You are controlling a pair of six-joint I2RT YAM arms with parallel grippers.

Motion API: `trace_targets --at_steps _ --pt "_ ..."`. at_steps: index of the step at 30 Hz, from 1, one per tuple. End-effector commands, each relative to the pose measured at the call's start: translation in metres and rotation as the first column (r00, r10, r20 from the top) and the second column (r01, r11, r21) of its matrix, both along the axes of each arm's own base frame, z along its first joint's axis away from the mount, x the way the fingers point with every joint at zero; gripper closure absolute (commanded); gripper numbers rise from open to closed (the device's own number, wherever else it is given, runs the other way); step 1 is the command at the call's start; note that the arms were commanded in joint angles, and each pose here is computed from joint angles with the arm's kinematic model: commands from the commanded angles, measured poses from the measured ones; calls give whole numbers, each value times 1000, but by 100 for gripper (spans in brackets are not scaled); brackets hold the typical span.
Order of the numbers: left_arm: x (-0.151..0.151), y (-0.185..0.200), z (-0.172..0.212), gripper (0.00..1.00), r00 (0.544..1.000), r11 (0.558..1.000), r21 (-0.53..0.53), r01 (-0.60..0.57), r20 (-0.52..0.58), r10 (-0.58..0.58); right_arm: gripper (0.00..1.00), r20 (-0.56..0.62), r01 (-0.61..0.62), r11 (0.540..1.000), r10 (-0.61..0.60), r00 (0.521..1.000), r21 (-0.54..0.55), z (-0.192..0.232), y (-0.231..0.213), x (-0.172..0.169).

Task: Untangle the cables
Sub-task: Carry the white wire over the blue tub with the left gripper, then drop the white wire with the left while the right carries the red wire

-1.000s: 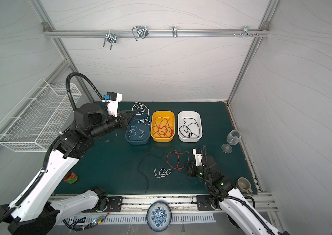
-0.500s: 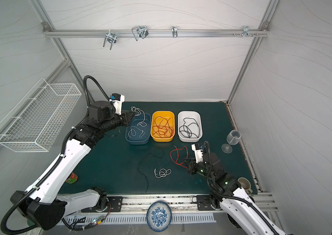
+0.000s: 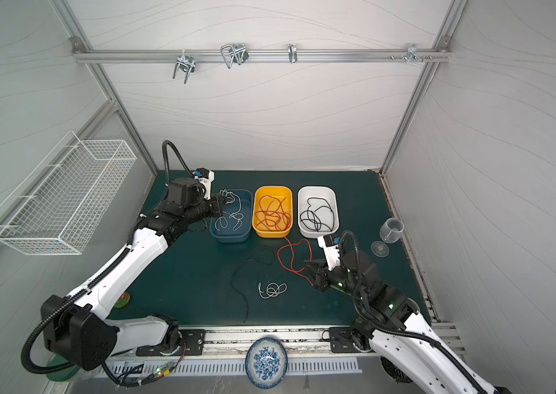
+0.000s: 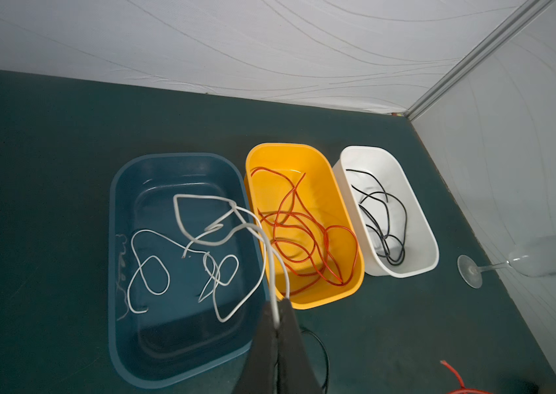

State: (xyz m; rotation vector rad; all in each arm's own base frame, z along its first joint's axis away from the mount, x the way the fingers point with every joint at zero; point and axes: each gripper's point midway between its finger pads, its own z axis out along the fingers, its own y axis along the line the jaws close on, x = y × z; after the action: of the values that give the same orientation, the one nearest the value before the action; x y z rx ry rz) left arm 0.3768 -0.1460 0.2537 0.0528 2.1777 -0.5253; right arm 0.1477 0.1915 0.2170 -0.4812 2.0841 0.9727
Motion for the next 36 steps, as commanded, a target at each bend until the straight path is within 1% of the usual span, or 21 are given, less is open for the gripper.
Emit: trace_targets --at_steps 1,6,12,19,23,30,34,36 --pt "15 3 -2 100 999 1000 -6 -28 37 28 100 19 0 999 0 1000 -32 6 -4 -2" --pt "18 4 -26 100 999 999 4 -45 -7 45 100 26 12 999 -11 1000 -46 15 -7 0" --pt "21 5 -51 100 997 998 27 -53 -59 55 100 38 11 999 -10 999 -33 36 -8 -2" --pt "23 7 -87 100 988 996 70 -58 -141 67 100 69 7 1000 -6 998 -15 57 -7 -2" --pt "26 7 -99 100 983 995 85 -60 -167 73 100 67 -2 1000 2 998 -13 59 -5 -2" --pt "27 4 -120 100 967 994 99 -47 -246 71 100 73 -10 1000 10 997 -7 64 -4 -3" --pt "28 2 -124 100 961 994 99 -39 -270 65 100 73 -15 1000 16 997 -5 67 -1 -3" --pt "28 1 -124 98 960 995 97 -38 -271 64 100 70 -18 1000 18 997 -6 67 0 -3"
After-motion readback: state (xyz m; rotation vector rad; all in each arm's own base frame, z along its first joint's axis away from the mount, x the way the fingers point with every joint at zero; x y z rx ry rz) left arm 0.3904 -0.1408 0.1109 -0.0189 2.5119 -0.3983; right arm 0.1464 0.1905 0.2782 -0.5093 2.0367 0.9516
